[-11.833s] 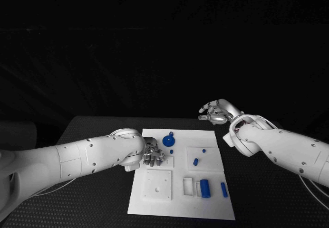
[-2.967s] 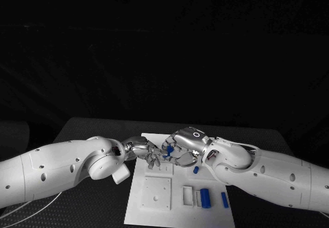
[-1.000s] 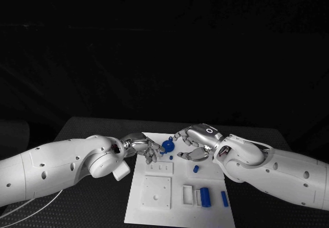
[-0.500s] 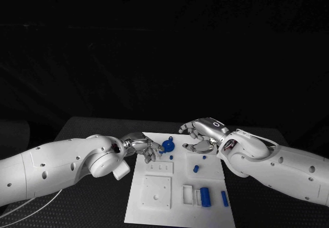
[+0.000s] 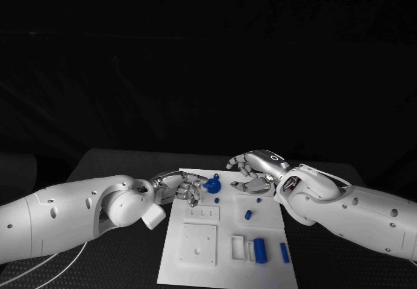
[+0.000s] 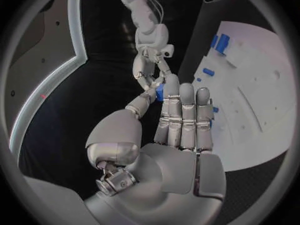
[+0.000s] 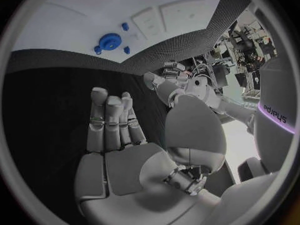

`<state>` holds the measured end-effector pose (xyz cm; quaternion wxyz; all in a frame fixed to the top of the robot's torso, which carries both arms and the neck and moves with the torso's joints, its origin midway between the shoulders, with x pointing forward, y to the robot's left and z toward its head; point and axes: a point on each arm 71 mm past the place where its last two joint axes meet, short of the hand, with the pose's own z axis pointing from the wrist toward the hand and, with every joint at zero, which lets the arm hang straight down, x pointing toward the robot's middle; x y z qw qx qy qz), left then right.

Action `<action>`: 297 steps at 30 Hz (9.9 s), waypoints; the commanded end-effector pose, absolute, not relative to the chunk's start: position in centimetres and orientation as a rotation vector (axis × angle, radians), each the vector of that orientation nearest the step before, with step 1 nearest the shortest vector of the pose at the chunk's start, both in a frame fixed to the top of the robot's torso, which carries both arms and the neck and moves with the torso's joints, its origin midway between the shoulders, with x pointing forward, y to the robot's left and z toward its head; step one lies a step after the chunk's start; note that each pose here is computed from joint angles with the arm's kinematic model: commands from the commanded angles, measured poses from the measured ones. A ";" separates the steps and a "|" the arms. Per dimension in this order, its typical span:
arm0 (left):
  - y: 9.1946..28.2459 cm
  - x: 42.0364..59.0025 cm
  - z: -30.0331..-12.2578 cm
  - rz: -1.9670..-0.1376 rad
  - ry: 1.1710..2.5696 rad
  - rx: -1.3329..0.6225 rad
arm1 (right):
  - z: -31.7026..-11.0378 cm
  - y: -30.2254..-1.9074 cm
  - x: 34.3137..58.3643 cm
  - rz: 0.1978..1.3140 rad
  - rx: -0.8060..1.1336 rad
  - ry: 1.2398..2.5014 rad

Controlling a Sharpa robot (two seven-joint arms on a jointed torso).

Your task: Assemble the parts on the task board

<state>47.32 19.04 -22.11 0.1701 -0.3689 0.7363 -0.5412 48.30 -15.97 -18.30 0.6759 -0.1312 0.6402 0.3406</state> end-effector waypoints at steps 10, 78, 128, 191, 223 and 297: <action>19.1 46.8 -21.0 -1.927 2.037 -1.107 | -18.1 -15.4 47.7 0.845 -0.275 1.437; 18.9 47.8 -21.1 -1.218 1.873 -0.650 | -20.1 -10.1 47.6 0.996 0.047 1.668; 18.2 47.4 -21.7 -1.203 1.966 -0.708 | -19.8 -9.6 47.1 1.013 -0.014 1.606; 17.7 47.2 -21.7 -1.251 1.988 -0.728 | -20.5 -9.3 47.0 1.008 -0.055 1.661; 18.5 47.8 -22.0 -1.069 1.990 -0.611 | -20.9 -13.2 48.3 0.937 0.054 1.619; 13.5 50.4 -26.4 -0.384 2.215 -0.014 | -14.1 -21.8 55.9 0.915 0.480 1.446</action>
